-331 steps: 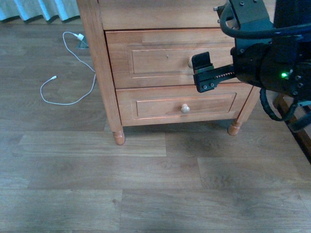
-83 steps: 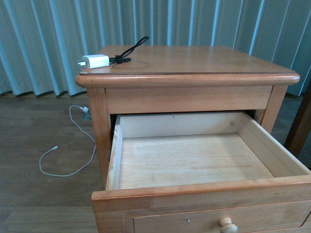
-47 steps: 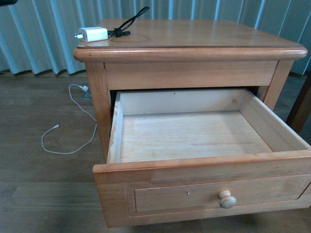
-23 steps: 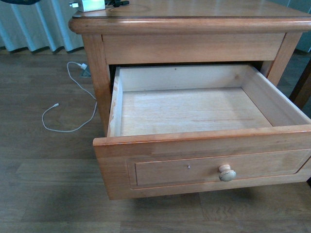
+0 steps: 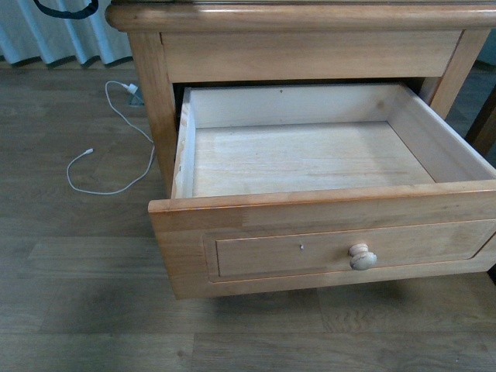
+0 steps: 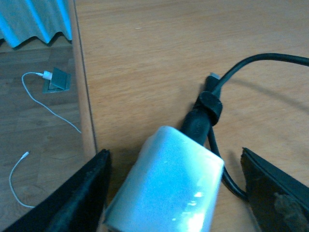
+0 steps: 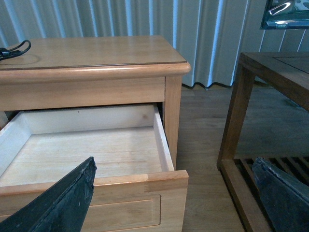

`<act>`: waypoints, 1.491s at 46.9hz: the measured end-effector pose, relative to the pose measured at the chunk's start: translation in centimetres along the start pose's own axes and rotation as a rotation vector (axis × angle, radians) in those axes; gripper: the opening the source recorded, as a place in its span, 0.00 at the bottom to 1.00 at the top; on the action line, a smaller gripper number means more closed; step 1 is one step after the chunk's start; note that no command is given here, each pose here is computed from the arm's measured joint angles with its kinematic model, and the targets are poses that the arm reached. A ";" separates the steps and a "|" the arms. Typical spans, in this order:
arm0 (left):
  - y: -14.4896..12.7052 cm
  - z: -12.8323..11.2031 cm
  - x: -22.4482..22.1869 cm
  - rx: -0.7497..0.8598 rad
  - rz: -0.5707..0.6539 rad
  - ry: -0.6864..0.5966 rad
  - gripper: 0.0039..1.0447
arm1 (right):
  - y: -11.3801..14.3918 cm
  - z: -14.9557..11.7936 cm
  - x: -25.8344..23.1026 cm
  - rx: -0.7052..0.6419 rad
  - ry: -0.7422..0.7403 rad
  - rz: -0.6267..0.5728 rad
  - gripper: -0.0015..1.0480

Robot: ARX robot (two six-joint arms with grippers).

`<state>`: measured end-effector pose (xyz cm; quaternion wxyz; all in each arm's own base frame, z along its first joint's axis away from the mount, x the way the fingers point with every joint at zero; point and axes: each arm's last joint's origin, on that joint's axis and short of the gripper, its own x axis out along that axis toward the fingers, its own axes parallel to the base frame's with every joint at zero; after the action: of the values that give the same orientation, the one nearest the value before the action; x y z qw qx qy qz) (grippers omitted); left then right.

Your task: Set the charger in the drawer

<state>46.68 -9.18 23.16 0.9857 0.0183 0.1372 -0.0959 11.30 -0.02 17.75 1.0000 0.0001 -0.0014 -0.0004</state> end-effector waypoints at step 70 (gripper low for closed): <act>-15.6 -11.6 -2.3 0.296 -0.453 0.282 0.70 | 0.0 0.0 0.0 0.000 0.000 0.000 0.92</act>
<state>38.34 -23.34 12.46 0.8972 0.1438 0.2577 -0.3287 11.30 -0.02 17.75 1.0000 0.0001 -0.0014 -0.0006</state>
